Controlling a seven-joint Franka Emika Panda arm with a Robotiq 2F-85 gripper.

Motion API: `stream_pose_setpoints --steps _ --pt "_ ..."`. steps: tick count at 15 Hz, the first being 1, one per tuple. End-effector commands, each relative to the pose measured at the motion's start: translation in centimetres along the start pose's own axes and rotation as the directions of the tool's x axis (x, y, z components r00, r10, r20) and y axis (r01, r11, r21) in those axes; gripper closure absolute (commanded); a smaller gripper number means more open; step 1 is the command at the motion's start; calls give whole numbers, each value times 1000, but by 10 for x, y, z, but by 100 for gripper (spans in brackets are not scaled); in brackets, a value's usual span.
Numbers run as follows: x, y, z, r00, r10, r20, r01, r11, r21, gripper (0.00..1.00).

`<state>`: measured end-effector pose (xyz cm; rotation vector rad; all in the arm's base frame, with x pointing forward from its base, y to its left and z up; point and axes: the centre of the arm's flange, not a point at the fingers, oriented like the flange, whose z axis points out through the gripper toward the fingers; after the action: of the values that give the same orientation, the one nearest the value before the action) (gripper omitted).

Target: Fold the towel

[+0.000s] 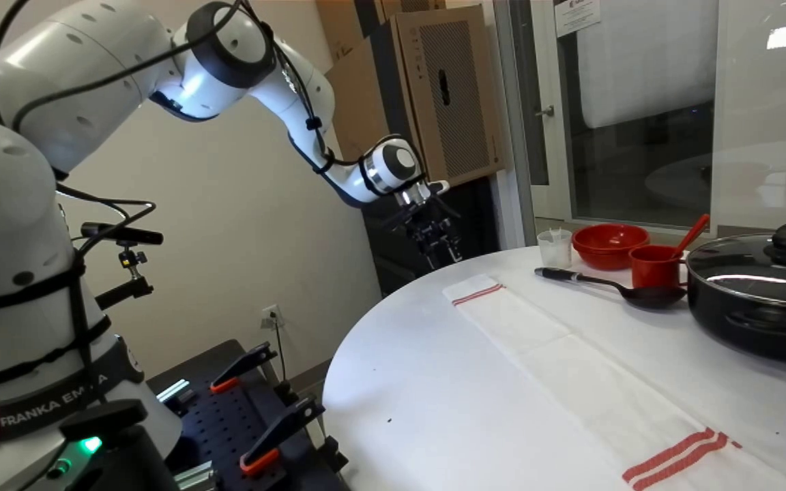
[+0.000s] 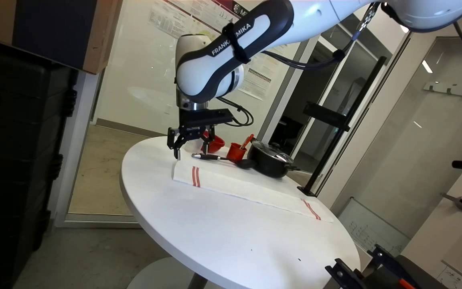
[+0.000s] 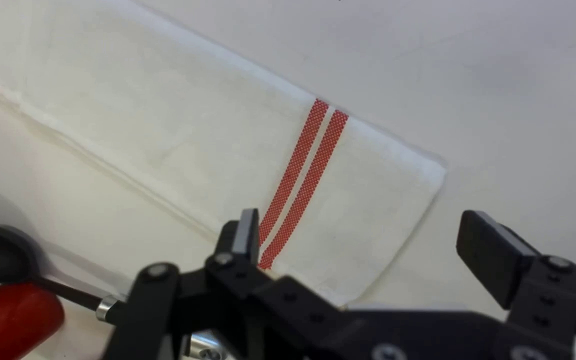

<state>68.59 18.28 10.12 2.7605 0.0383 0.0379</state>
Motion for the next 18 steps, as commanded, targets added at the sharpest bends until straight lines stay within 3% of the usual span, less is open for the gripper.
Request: stream_pose_setpoints --steps 1,11,18 --pt "33 -15 16 1000 10 10 -9 998 -70 0" --pt "20 -31 62 990 -24 141 41 992 -120 0" --pt "5 -47 60 981 -94 170 115 986 -121 0"
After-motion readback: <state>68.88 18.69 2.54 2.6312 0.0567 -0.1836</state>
